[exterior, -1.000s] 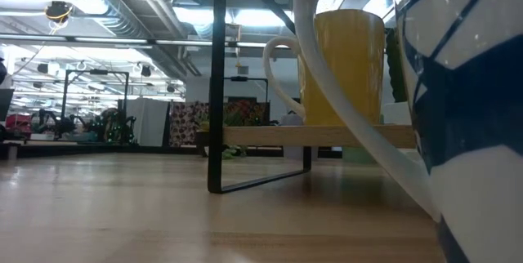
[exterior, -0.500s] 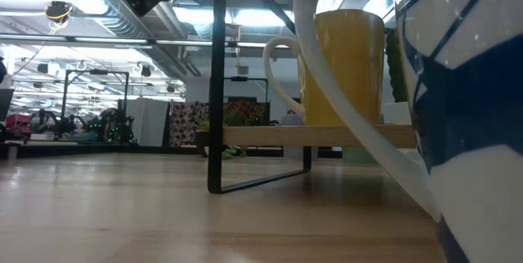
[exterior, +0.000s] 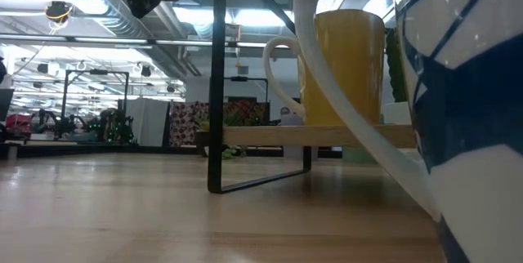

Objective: Place coffee mugs
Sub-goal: Put the white mug on the shelf

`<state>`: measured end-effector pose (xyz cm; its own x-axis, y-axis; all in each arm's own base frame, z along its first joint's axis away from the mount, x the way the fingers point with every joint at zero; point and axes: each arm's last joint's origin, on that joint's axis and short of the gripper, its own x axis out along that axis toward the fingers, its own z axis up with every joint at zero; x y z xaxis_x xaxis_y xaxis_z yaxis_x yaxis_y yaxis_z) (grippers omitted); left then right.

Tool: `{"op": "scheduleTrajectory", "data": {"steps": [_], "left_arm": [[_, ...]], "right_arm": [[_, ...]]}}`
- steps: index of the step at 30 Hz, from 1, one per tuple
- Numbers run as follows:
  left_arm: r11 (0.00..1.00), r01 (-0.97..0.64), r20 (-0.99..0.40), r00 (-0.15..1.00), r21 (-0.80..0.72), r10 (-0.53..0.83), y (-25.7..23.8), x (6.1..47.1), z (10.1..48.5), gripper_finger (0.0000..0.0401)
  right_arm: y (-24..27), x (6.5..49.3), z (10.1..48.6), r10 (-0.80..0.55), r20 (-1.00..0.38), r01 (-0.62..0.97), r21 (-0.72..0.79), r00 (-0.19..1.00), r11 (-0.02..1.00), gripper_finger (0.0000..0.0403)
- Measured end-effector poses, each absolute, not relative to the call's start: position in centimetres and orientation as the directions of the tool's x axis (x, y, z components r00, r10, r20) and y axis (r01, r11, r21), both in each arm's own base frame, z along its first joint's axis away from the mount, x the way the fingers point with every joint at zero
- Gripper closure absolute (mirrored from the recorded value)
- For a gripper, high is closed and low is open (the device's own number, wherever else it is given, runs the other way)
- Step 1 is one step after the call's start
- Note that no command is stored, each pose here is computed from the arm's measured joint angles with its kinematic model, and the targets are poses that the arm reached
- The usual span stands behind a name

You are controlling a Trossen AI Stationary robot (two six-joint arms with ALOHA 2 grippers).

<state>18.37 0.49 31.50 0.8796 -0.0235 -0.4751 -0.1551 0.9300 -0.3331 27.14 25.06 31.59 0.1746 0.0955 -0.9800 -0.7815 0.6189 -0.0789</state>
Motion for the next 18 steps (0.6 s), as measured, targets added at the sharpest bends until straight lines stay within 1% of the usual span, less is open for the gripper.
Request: {"op": "scheduleTrajectory", "data": {"steps": [2, 5, 7, 11, 14, 18], "left_arm": [[0.927, -0.16, -0.47, 0.882, -0.338, -0.019, 0.5, 18.4, 31.5, 0.0266], [0.926, -0.162, -0.466, 0.885, -0.341, -0.017, 0.5, 18.4, 31.6, 0.0266], [0.929, -0.164, -0.466, 0.885, -0.333, -0.011, 0.4, 18.4, 31.6, 0.0266], [0.926, -0.16, -0.467, 0.884, -0.341, -0.019, 0.2, 18.4, 31.6, 0.0266], [0.925, -0.155, -0.467, 0.884, -0.347, -0.026, 0.1, 18.4, 31.6, 0.0266], [0.926, -0.15, -0.466, 0.884, -0.347, -0.031, 0.0, 18.4, 31.6, 0.0266]], "right_arm": [[24.7, 28.0, 31.2, 0.085, -0.979, -0.786, -0.095, 0.184, 0.611, 0.0403], [23.8, 28.8, 30.6, 0.057, -0.985, -0.804, -0.096, 0.16, 0.586, 0.0403], [23.6, 29.6, 30.3, 0.064, -0.983, -0.813, -0.104, 0.171, 0.572, 0.0403], [23.2, 30.6, 29.3, 0.06, -0.987, -0.836, -0.091, 0.146, 0.541, 0.0403], [23.2, 31.2, 29.1, 0.072, -0.984, -0.851, -0.105, 0.165, 0.515, 0.0403], [22.8, 31.8, 28.9, 0.076, -0.982, -0.845, -0.11, 0.175, 0.522, 0.0403]]}}
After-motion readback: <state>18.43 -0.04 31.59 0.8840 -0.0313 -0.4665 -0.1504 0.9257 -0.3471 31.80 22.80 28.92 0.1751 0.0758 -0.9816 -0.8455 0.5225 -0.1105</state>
